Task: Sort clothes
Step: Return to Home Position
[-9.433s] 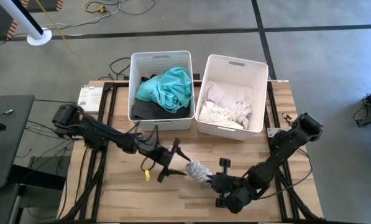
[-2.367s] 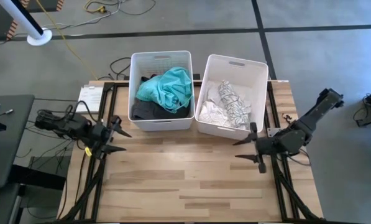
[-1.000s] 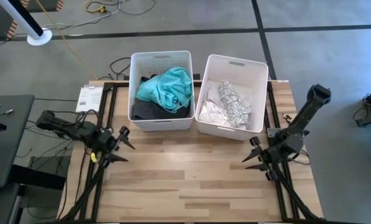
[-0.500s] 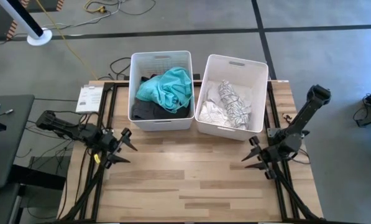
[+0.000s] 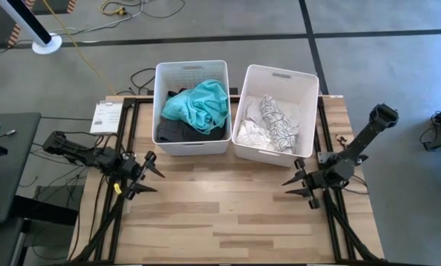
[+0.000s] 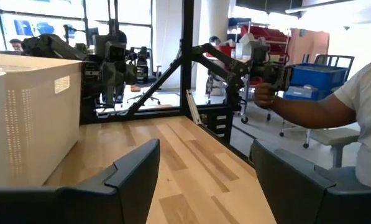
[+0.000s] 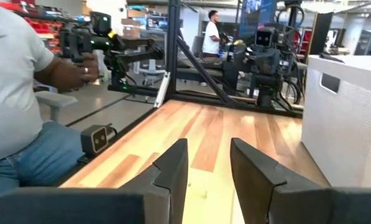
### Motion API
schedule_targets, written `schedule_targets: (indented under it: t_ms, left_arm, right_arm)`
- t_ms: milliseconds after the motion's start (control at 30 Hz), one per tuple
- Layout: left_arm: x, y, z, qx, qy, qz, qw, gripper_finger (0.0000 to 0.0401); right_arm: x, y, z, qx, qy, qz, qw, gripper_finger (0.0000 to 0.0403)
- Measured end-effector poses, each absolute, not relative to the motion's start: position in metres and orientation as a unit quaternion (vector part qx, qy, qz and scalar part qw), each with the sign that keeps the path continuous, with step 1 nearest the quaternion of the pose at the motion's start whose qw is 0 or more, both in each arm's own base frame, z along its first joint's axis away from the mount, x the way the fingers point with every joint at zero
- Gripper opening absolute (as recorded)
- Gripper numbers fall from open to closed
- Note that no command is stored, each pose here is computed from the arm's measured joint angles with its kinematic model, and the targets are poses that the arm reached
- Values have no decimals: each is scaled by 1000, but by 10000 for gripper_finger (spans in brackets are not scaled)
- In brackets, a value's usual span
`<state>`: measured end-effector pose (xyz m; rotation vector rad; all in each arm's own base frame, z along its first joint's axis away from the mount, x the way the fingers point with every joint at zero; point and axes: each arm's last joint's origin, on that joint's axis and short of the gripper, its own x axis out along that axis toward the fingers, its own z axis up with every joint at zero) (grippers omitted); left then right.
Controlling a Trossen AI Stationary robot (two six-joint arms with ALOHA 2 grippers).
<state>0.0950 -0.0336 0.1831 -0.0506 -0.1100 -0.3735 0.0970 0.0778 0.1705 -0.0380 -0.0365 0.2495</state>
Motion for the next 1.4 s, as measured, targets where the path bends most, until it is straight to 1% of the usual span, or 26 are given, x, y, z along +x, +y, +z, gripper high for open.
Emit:
schedule_targets:
  t_ms: [267, 700, 1400]
  left_arm:
    - [95, -33, 183, -9, -58, -176, 983, 249]
    - [95, -33, 183, -5, -57, -175, 983, 249]
    - [95, -33, 183, -7, -57, -169, 984, 249]
  right_arm:
    - [101, 73, 168, -24, -8, 105, 994, 120]
    - [101, 73, 170, 37, -9, 119, 992, 116]
    - [103, 71, 166, 33, 8, 112, 993, 116]
